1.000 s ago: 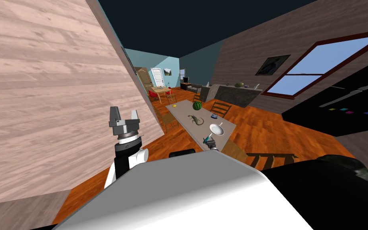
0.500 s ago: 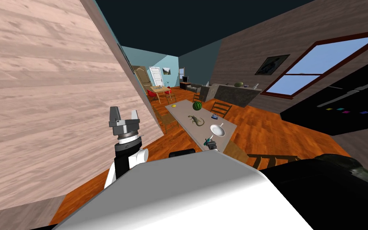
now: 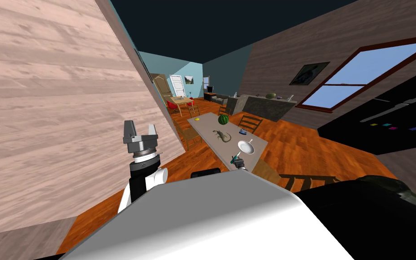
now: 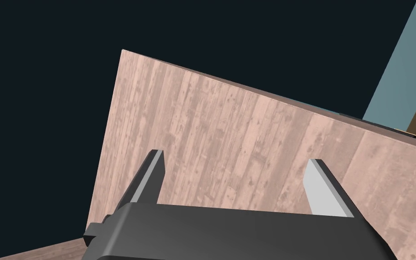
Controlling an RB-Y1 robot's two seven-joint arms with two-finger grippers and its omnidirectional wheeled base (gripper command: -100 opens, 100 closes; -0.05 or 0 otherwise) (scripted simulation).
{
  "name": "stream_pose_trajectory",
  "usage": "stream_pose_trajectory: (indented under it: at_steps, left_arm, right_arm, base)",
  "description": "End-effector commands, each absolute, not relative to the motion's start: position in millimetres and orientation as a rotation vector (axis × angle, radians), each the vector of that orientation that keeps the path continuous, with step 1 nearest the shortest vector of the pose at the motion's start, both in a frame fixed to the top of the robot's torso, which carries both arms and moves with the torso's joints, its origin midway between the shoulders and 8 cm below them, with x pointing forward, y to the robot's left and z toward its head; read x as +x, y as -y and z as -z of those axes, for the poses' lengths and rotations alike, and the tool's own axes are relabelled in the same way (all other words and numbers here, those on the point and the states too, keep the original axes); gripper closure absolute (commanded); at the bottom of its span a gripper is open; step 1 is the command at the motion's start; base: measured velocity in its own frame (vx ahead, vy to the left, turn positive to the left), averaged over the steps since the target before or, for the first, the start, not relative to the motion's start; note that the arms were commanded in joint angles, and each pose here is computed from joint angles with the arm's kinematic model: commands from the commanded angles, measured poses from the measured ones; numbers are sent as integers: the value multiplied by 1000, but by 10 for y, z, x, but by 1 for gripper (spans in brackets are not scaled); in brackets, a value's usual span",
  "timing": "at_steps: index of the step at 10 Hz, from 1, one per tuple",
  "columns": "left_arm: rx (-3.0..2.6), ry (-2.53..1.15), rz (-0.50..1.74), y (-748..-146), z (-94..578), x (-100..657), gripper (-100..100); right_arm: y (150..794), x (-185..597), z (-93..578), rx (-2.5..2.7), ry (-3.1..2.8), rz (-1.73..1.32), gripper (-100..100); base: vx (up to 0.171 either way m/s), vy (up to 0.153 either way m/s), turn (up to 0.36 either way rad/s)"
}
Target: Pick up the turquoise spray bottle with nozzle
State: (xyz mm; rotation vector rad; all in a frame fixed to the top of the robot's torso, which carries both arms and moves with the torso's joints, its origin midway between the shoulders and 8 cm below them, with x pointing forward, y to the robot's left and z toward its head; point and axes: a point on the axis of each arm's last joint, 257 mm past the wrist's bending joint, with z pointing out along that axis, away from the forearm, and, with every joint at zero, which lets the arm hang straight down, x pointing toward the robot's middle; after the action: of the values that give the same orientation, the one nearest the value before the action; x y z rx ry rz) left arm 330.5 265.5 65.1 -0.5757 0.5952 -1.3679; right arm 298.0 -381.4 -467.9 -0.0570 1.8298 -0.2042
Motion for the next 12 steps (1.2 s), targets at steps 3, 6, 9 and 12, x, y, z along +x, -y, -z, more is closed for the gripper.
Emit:
stream_pose_trajectory:
  at_steps: [3,6,9,12]
  left_arm:
    - [-576,-595,1368,-2655,-651,3305,0]
    - [-576,-595,1368,-2655,-650,3305,0]
    - [-576,-595,1368,-2655,-651,3305,0]
    - [-576,-596,1368,-2655,-650,3305,0]
  right_arm:
    - [3851,3339,4738,-31,-1846,237,100]
    - [3831,3613,4710,-17,-1842,245,100]
    - [3787,3949,4694,5,-1849,253,100]
    - [3782,3960,4672,3,-1847,252,0]
  base:
    - [-205,-49,94]
    - [-117,-17,44]
    - [-184,-8,82]
    - [-56,-13,12]
